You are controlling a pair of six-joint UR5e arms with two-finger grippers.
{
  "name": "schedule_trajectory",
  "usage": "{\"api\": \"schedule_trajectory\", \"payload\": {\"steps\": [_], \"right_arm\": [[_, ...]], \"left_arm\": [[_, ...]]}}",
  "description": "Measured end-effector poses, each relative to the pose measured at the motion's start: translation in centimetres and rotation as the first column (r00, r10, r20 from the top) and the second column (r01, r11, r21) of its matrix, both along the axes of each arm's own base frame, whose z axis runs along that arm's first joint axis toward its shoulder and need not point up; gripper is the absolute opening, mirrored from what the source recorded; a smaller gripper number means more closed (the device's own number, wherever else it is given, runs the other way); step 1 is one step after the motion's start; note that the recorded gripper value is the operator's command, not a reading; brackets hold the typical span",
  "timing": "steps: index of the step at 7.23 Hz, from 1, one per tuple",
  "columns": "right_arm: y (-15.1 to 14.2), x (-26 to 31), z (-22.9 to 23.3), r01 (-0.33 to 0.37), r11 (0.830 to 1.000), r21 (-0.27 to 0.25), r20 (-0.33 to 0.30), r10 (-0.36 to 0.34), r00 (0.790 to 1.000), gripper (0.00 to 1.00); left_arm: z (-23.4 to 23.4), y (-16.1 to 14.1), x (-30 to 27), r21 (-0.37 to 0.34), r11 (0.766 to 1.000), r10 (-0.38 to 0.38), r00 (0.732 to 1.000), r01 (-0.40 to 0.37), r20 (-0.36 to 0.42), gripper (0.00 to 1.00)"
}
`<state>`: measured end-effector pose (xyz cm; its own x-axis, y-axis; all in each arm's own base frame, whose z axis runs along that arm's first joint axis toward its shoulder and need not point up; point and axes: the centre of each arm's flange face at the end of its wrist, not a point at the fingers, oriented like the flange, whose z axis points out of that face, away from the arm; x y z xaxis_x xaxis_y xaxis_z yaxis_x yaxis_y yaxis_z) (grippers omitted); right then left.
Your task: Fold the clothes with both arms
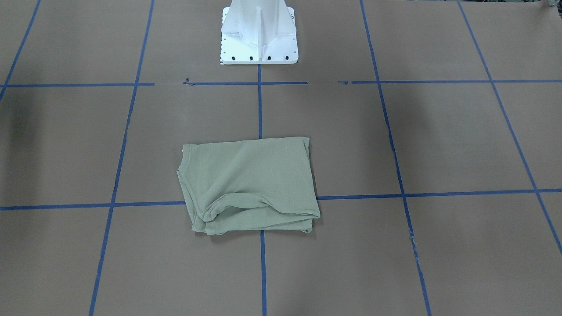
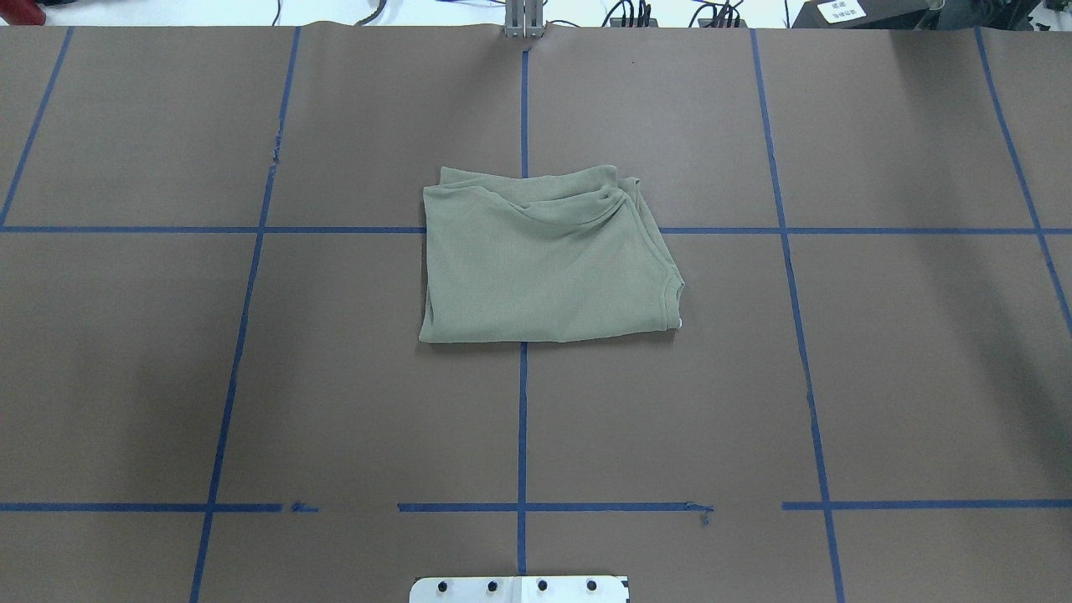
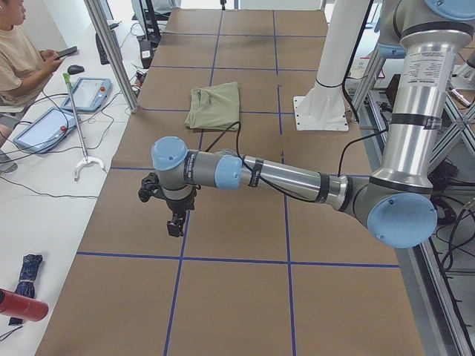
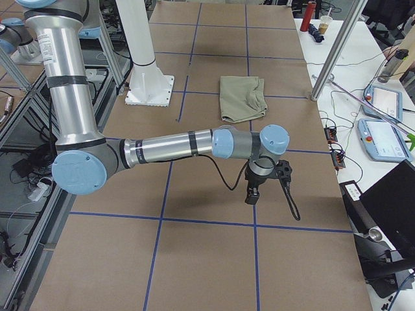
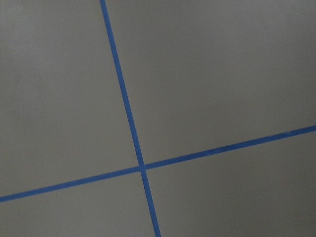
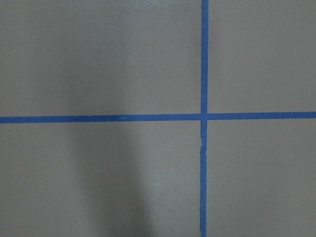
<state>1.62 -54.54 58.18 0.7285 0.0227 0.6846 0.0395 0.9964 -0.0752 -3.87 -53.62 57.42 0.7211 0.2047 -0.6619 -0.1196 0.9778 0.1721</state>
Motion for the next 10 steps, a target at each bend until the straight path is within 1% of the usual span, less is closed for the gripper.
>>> {"api": "schedule_trajectory", "payload": {"steps": [1,2,4,10], "right_arm": [[0.6,-0.1,0.0,0.003,1.000,0.004,-0.001,-0.003,1.000,1.00],[0.9,-0.2,0.0,0.004,1.000,0.004,0.000,-0.004,1.000,1.00],[1.1,-0.4,-0.3,0.006,1.000,0.008,0.004,-0.006,1.000,1.00],[0.7,-1.7,-1.0,0.020,1.000,0.014,0.008,-0.020,1.000,1.00]], "left_arm": [[0.6,1.0,0.2,-0.014,1.000,0.003,1.000,-0.003,-0.017,1.00],[0.5,1.4,0.6,-0.026,1.000,0.007,0.999,-0.008,-0.044,1.00],[0.3,1.3,1.0,-0.027,0.999,0.015,0.997,-0.017,-0.071,1.00],[-0.4,1.1,1.1,-0.019,1.000,0.018,0.996,-0.020,-0.086,1.00]]}}
